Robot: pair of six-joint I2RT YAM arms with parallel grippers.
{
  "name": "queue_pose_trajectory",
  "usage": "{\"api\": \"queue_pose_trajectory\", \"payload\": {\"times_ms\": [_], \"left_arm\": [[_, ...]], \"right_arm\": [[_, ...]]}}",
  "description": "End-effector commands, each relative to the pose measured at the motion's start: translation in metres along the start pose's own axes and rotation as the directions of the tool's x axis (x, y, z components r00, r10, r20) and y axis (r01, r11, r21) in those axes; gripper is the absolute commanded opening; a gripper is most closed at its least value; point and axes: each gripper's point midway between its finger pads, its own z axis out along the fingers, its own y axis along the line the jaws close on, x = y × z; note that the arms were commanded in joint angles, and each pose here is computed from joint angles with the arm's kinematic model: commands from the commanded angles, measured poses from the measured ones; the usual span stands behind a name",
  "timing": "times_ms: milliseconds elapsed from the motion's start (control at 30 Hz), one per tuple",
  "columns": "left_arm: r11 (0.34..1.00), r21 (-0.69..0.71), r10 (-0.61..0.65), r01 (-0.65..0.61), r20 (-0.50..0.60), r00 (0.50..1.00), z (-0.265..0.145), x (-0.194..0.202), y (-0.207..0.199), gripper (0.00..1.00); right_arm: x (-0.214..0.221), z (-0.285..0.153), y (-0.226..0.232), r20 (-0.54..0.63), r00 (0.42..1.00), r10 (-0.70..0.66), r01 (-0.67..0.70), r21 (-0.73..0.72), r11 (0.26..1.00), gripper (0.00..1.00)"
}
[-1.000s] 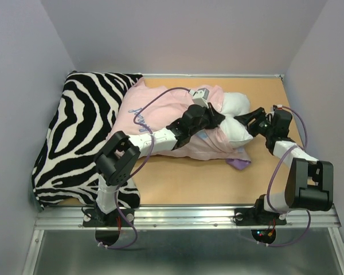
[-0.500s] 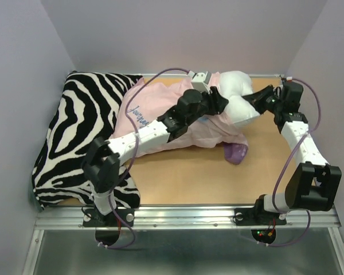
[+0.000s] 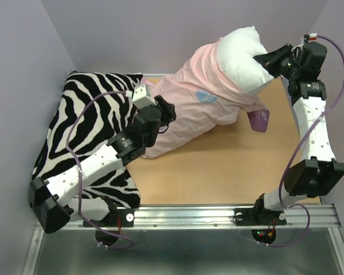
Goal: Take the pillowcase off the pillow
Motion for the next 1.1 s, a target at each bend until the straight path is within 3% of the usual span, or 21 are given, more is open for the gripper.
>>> {"api": "queue_pose_trajectory", "payload": {"times_ms": [0, 133, 333, 800, 833, 867, 1067], "left_arm": [[0.988, -0.152, 0.020, -0.036, -0.107, 0.994, -0.009, 0.074, 0.082, 0.60], [0.995, -0.095, -0.001, -0.011, -0.127, 0.992, -0.019, 0.099, 0.099, 0.61], [0.990, -0.142, 0.003, -0.024, -0.146, 0.989, -0.024, 0.126, 0.133, 0.61], [0.966, -0.225, 0.095, -0.127, -0.148, 0.984, 0.011, 0.157, 0.162, 0.62], [0.971, -0.193, 0.111, -0.141, -0.154, 0.982, 0.015, 0.160, 0.159, 0.84], [0.972, -0.186, 0.117, -0.146, -0.156, 0.981, 0.017, 0.162, 0.158, 0.89], [0.971, -0.177, 0.132, -0.162, -0.172, 0.976, 0.030, 0.167, 0.166, 0.89]], "right_arm": [[-0.045, -0.018, 0.061, 0.137, 0.986, -0.100, 0.115, -0.104, 0.988, 0.01], [-0.054, -0.019, 0.076, 0.136, 0.984, -0.112, 0.128, -0.114, 0.985, 0.00], [-0.065, -0.024, 0.096, 0.153, 0.980, -0.127, 0.149, -0.145, 0.978, 0.01], [-0.068, -0.028, 0.109, 0.145, 0.980, -0.133, 0.157, -0.167, 0.973, 0.00], [-0.068, -0.027, 0.108, 0.143, 0.981, -0.132, 0.155, -0.165, 0.974, 0.00], [-0.067, -0.027, 0.108, 0.143, 0.981, -0.133, 0.156, -0.164, 0.974, 0.01], [-0.068, -0.026, 0.108, 0.141, 0.981, -0.134, 0.157, -0.164, 0.974, 0.01]]}}
